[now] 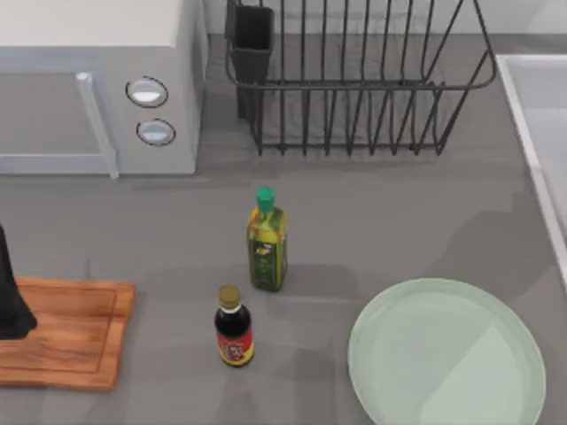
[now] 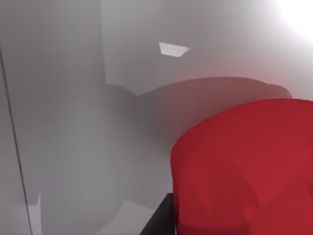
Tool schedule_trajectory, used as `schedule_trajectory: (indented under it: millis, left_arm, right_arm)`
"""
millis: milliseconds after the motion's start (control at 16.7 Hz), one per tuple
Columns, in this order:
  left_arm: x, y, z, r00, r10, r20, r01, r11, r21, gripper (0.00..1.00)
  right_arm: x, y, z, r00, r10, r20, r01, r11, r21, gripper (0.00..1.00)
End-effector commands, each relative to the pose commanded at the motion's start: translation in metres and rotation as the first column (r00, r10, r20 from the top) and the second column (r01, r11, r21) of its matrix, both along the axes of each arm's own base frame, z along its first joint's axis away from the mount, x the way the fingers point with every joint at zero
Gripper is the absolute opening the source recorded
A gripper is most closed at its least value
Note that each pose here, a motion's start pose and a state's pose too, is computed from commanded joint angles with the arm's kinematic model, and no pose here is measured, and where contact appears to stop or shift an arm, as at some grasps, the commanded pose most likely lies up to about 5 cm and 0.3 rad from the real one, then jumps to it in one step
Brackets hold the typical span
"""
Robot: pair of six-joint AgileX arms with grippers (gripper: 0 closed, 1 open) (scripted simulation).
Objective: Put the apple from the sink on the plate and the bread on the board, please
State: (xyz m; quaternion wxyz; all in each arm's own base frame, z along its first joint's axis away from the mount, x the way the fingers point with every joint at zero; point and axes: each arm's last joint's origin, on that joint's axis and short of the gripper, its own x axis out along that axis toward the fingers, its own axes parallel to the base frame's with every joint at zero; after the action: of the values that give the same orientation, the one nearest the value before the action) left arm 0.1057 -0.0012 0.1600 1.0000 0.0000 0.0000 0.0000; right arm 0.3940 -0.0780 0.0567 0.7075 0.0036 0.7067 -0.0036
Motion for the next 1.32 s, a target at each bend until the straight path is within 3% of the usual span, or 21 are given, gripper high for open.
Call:
schedule_trajectory:
  millis: [180,600,960,1140,1320]
  left_arm:
    - [0.0,0.0,0.0,1.0,0.0,0.0,0.0,1.0,0.0,1.0]
    - [0.0,0.0,0.0,1.0,0.0,0.0,0.0,1.0,0.0,1.0]
    - [0.0,0.0,0.0,1.0,0.0,0.0,0.0,1.0,0.0,1.0]
    - [0.0,0.0,0.0,1.0,0.0,0.0,0.0,1.0,0.0,1.0]
    - [0.0,0.0,0.0,1.0,0.0,0.0,0.0,1.0,0.0,1.0]
  right_arm:
    - [0.003,-0.001,0.013,1.0,0.0,0.006,0.0,1.0,-0.001,0.0]
    - [0.0,0.0,0.095,1.0,0.0,-0.005,0.0,1.0,0.001,0.0]
    - [0.0,0.001,0.099,1.0,-0.001,-0.001,0.001,1.0,0.001,0.0]
    - [-0.002,0.027,0.111,1.0,-0.001,0.013,0.001,1.0,-0.001,0.0]
    - [-0.016,0.082,0.125,1.0,-0.001,0.007,0.001,1.0,0.001,0.0]
